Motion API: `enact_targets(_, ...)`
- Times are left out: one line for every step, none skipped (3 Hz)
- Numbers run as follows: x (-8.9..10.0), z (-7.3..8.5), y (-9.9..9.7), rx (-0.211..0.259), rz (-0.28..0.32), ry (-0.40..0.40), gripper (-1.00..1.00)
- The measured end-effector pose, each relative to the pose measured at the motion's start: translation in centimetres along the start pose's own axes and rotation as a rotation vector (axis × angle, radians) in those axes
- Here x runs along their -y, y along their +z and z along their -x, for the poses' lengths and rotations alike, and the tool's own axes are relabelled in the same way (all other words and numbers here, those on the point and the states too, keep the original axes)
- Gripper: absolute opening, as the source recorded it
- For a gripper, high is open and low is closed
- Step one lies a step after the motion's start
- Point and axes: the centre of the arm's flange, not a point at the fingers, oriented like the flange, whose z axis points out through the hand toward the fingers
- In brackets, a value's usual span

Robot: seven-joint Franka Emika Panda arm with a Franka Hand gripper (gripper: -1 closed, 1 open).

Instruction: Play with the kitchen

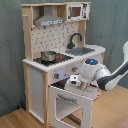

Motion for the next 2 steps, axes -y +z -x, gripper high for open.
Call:
enact_targets(-0.08,-0.01,-0.27,-0.002,0.003,0.005,1.0)
enact_targets(-0.41,-0.01,-1.12,-0.008,0.014,0.019,1.0)
